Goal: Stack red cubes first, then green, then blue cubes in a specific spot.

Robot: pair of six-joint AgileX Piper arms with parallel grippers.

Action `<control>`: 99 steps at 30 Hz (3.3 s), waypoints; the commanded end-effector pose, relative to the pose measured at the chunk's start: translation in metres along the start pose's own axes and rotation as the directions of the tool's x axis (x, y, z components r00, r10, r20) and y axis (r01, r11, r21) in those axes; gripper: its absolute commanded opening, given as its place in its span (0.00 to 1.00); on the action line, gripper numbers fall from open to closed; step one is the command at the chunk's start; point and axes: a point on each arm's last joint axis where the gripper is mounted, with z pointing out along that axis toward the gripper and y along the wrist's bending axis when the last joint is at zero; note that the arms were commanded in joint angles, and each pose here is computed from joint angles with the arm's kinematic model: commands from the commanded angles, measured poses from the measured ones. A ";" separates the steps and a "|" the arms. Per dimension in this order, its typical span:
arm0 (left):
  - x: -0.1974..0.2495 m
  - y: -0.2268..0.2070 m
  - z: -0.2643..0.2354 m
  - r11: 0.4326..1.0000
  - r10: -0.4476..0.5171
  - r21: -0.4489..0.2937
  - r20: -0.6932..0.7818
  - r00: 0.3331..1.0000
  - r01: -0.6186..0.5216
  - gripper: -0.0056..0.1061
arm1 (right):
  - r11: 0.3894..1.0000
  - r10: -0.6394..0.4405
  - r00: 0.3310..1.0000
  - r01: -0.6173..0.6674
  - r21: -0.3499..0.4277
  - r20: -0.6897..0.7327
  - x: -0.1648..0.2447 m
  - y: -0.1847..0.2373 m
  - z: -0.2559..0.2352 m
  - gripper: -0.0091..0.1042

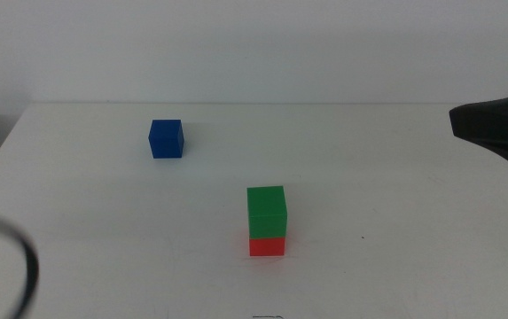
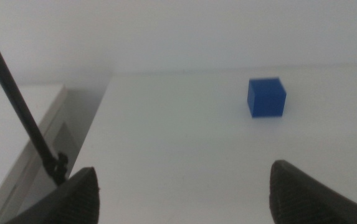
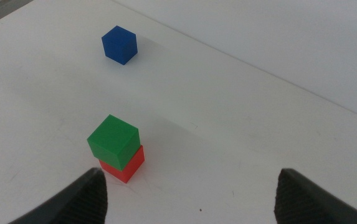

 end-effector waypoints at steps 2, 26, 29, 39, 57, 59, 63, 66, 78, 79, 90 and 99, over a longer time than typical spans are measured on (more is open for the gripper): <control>-0.042 0.002 0.015 1.000 -0.004 0.002 -0.064 0.998 0.004 0.89 | 1.000 -0.009 0.995 0.008 0.018 0.100 -0.012 -0.001 -0.008 0.83; -0.147 -0.004 0.159 0.999 -0.035 0.009 -0.542 0.840 0.047 0.89 | 1.000 -0.009 0.995 0.008 0.018 0.100 -0.012 -0.001 -0.008 0.83; -0.157 -0.021 0.188 0.998 0.005 0.053 -0.585 0.811 0.033 0.89 | 1.000 -0.009 0.995 0.008 0.018 0.100 -0.012 -0.001 -0.008 0.83; -0.166 -0.064 0.282 0.994 0.013 0.089 -0.657 0.754 0.061 0.89 | 1.000 -0.009 0.995 0.008 0.018 0.100 -0.012 -0.001 -0.008 0.83; -0.121 -0.112 0.380 0.987 0.039 0.139 -0.690 0.723 0.079 0.89 | 1.000 -0.009 0.995 0.008 0.018 0.100 -0.012 -0.001 -0.008 0.83; -0.116 -0.114 0.386 0.987 0.039 0.139 -0.691 0.722 0.080 0.89 | 1.000 -0.009 0.995 0.008 0.018 0.100 -0.012 -0.001 -0.008 0.83; -0.103 -0.116 0.397 0.987 0.039 0.138 -0.697 0.716 0.080 0.89 | 1.000 -0.009 0.995 0.008 0.018 0.100 -0.012 -0.001 -0.008 0.83; -0.095 -0.118 0.405 0.987 0.038 0.139 -0.690 0.722 0.081 0.89 | 1.000 -0.009 0.995 0.008 0.018 0.100 -0.012 -0.001 -0.008 0.83; -0.069 -0.121 0.426 0.987 0.043 0.143 -0.682 0.731 0.076 0.84 | 1.000 -0.009 0.995 0.008 0.018 0.100 -0.012 -0.001 -0.008 0.83; -0.068 -0.121 0.427 0.987 0.044 0.144 -0.682 0.730 0.075 0.81 | 1.000 -0.009 0.995 0.008 0.018 0.100 -0.012 -0.001 -0.008 0.83; -0.068 -0.116 0.428 0.981 -0.002 0.139 -0.695 0.719 0.137 0.17 | 1.000 -0.009 0.995 0.008 0.018 0.100 -0.012 -0.001 -0.008 0.83; -0.099 -0.114 0.388 0.973 0.052 0.184 -0.765 0.642 0.139 0.04 | 1.000 -0.009 0.995 0.008 0.018 0.100 -0.012 -0.001 -0.008 0.83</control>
